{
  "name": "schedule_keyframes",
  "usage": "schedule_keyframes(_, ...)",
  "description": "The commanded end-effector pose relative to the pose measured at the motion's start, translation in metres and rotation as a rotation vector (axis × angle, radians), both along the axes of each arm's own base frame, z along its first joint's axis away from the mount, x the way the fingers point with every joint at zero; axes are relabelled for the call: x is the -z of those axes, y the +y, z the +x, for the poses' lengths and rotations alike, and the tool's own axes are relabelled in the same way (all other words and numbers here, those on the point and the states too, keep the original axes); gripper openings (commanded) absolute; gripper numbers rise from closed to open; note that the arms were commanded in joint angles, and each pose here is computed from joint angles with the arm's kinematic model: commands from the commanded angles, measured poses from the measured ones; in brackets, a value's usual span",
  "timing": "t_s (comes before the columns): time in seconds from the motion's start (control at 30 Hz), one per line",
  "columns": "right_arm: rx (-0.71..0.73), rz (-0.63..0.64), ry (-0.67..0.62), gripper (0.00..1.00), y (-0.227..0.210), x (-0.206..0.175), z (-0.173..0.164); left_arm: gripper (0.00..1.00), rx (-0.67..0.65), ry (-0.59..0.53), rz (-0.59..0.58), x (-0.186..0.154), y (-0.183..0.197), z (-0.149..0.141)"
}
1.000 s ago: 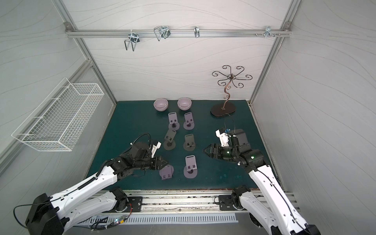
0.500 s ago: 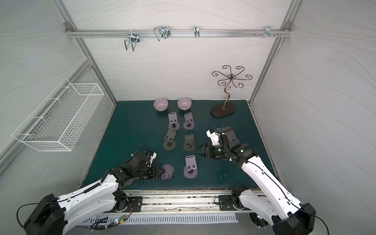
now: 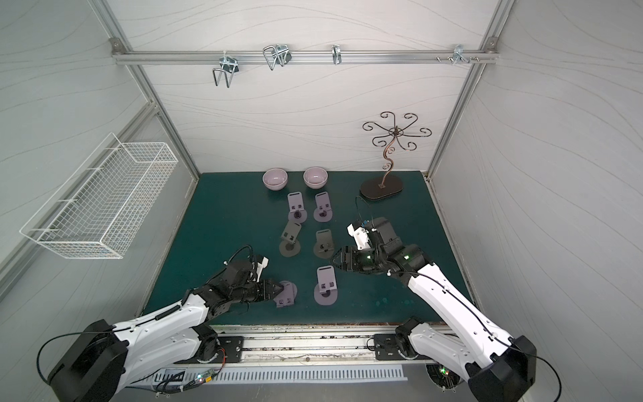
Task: Open the phone stand
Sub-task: Pick up the phone stand at the center of the board.
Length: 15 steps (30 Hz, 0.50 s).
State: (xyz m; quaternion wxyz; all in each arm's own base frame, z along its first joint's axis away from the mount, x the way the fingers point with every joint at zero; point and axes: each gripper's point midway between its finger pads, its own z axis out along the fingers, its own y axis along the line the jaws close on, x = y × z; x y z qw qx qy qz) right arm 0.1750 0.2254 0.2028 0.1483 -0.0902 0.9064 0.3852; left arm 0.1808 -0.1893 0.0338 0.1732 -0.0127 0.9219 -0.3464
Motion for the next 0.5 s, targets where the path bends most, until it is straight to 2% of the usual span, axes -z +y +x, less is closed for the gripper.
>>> schedule_keyframes(0.0, 0.008, 0.009, -0.029, 0.65, 0.003, -0.009, 0.004, 0.54, 0.033, -0.062, -0.070, -0.019, -0.015, 0.014)
schedule_keyframes(0.07, 0.004, 0.009, -0.030, 0.63, 0.004, -0.008, 0.003, 0.53, 0.052, -0.054, -0.083, -0.020, -0.019, 0.014)
schedule_keyframes(0.2, 0.002, 0.012, -0.027, 0.65, 0.005, -0.006, 0.003, 0.52, 0.082, -0.056, -0.116, -0.023, -0.026, 0.013)
schedule_keyframes(0.47, -0.005, 0.011, -0.029, 0.67, 0.006, -0.005, 0.002, 0.51, 0.095, -0.031, -0.099, -0.014, -0.029, 0.017)
